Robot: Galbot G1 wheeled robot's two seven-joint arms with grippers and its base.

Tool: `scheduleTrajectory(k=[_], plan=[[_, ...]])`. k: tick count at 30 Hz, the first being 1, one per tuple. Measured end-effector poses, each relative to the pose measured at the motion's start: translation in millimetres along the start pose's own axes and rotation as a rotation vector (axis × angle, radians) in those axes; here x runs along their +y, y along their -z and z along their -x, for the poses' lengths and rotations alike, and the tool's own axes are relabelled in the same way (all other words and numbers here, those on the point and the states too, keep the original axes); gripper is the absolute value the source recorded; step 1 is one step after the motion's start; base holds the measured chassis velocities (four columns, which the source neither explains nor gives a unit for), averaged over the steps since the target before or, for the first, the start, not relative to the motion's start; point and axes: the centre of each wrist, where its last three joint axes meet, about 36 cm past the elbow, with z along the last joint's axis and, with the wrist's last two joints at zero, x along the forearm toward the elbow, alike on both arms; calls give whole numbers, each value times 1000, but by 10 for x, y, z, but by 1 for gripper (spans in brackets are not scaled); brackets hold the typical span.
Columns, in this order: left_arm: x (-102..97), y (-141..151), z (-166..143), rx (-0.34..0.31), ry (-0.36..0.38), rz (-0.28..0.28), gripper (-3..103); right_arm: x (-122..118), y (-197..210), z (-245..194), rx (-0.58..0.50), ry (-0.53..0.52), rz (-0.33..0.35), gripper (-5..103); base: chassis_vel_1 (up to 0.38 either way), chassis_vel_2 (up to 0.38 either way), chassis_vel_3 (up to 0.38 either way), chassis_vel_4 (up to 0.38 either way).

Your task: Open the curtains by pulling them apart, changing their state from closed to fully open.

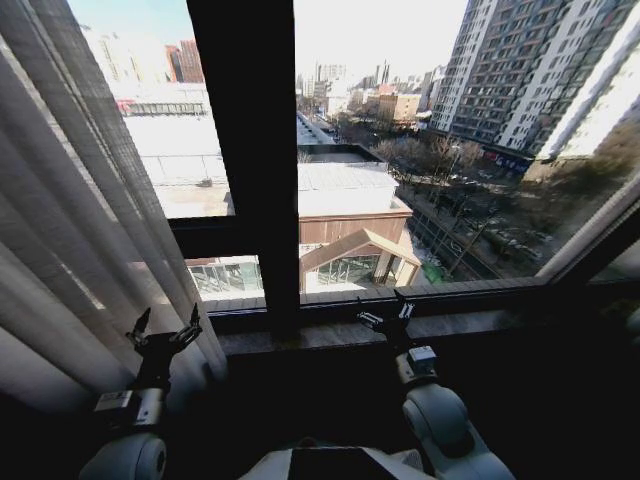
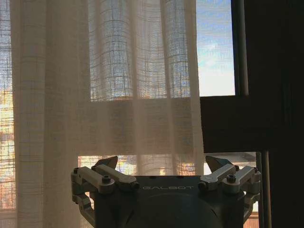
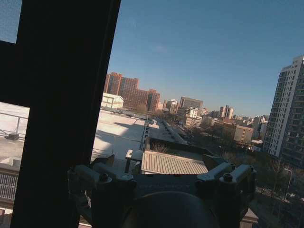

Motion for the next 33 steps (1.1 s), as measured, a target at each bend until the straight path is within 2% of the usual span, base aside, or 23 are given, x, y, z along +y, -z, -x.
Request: scheduleTrajectory(k=[15,19,21,28,32,33], plan=[[-45,-71,154,18,-33,-1,100,36,-40,37,-2,9,4,100,10,14,2,-7],[-102,-82,328,6,32,25,100,62,-57,47,-5,13,8,100,0,0,0,0],[-177,-91,484,-22,114,39,100,84,-73,50,-7,17,13,100,0,0,0,0],[-294,-105,559,-31,147,47,100,108,-81,53,-11,23,17,100,0,0,0,0],[-366,-141,548,-8,226,40,100,97,-99,63,-9,23,12,100,0,0,0,0],[-366,-141,548,-8,226,40,100,97,-99,63,-9,23,12,100,0,0,0,0]])
